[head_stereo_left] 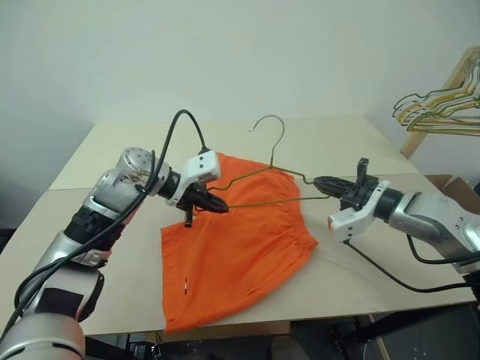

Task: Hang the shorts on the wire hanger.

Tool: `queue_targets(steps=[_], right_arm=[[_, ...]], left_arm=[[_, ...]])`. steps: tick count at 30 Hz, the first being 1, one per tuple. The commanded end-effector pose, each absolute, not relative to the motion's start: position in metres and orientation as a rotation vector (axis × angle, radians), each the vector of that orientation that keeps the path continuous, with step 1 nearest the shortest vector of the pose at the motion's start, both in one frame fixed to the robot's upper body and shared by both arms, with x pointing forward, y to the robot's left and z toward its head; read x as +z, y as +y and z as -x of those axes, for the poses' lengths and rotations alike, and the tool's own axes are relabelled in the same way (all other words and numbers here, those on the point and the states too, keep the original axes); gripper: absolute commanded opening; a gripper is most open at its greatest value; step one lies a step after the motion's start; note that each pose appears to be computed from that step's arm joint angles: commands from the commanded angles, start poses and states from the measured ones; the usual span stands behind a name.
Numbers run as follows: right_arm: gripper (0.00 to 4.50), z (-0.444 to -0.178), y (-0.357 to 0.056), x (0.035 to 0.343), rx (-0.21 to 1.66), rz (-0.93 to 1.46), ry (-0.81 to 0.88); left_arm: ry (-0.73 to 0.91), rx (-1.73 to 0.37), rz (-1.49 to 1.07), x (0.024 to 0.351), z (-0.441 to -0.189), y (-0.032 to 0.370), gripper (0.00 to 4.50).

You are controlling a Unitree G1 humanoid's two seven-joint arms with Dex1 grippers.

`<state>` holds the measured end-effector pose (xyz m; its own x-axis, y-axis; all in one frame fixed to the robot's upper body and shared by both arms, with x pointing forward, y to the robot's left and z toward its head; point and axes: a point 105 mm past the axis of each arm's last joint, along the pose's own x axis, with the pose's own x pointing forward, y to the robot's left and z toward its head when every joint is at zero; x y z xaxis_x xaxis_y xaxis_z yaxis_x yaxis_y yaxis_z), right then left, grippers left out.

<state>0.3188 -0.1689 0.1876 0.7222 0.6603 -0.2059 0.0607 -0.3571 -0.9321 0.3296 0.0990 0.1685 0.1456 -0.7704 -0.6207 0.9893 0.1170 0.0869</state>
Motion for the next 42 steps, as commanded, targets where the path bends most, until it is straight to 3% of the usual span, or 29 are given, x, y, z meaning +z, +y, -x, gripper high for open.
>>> queue_targets(steps=[1,5,10,15,22,28,32,39,41,42], right_arm=[[0.53,-0.311,-0.166,0.206,0.697,1.766,-0.596],[1.77,-0.295,-0.157,0.198,0.830,1.687,-0.596],[3.47,-0.285,-0.157,0.203,0.952,1.418,-0.415],[3.47,-0.294,-0.153,0.217,1.047,1.061,-0.159],[3.47,-0.312,-0.157,0.193,1.194,1.001,0.290],[3.47,-0.333,-0.144,0.178,1.202,1.015,0.405],[2.70,-0.338,-0.138,0.173,1.227,0.997,0.428],[0.15,-0.329,-0.139,0.177,1.286,0.952,0.429],[0.03,-0.327,-0.140,0.177,1.289,0.936,0.430],[0.00,-0.325,-0.142,0.176,1.292,0.928,0.434]], left_arm=[[0.453,-1.332,-0.571,0.174,-0.336,0.095,0.00],[0.439,-1.313,-0.568,0.177,-0.339,0.096,0.00],[0.417,-1.298,-0.622,0.178,-0.340,0.103,0.00],[0.349,-1.309,-0.805,0.171,-0.336,0.110,0.00],[0.311,-1.328,-0.755,0.178,-0.330,0.106,0.00],[0.292,-1.330,-0.742,0.183,-0.327,0.105,0.00],[0.286,-1.331,-0.745,0.183,-0.325,0.106,0.00],[0.270,-1.333,-0.754,0.181,-0.323,0.107,0.00],[0.214,-1.359,-0.752,0.182,-0.321,0.105,0.00],[0.193,-1.371,-0.752,0.182,-0.320,0.105,0.26]])
